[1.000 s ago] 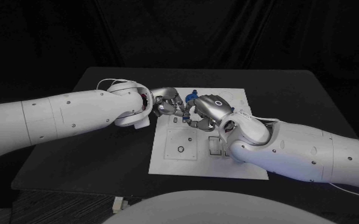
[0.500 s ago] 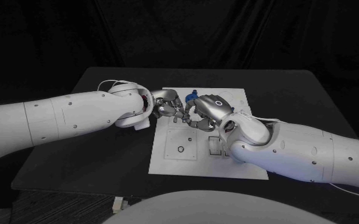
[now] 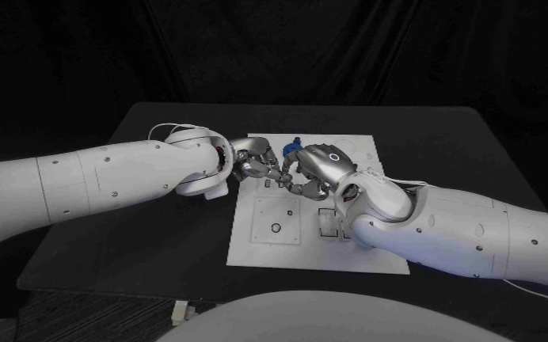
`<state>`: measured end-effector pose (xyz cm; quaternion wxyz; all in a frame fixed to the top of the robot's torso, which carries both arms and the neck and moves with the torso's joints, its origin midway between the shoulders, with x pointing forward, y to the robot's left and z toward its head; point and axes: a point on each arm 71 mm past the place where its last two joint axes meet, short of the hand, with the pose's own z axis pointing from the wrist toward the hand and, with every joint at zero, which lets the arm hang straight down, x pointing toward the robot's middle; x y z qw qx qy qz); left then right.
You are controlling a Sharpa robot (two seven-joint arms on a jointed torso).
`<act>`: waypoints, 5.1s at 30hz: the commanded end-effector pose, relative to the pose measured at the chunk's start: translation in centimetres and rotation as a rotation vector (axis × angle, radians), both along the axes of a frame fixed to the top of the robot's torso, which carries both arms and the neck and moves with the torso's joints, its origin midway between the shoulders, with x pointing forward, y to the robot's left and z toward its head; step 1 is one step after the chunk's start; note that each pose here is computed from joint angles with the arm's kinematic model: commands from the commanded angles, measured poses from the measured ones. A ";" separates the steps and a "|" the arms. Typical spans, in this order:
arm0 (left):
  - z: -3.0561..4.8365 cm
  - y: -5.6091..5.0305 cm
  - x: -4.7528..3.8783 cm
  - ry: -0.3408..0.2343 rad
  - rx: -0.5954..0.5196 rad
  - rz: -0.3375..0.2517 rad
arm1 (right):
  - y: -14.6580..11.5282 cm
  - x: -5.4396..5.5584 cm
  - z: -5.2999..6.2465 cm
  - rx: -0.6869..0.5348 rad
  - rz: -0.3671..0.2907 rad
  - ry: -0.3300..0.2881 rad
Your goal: Assemble the parts on the task board
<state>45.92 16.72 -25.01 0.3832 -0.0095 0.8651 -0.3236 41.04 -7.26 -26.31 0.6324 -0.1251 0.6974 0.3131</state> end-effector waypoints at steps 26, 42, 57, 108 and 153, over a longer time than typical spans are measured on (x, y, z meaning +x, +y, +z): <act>-0.22 -0.5 -0.09 -0.017 -0.040 -0.007 | -0.2 0.2 0.1 -0.004 -0.019 -0.011; -1.04 0.2 0.11 0.045 0.080 0.076 | -4.0 0.2 1.1 -0.012 -0.061 -0.049; 0.15 -1.4 1.43 0.077 0.182 0.059 | -10.6 -1.7 4.6 0.004 -0.137 -0.082; 2.35 -7.6 5.66 0.161 0.624 0.090 | -13.6 -2.7 5.5 -0.009 -0.205 -0.052; -0.40 -6.3 4.50 0.186 0.578 0.135 | -13.7 -2.5 5.1 -0.019 -0.210 -0.036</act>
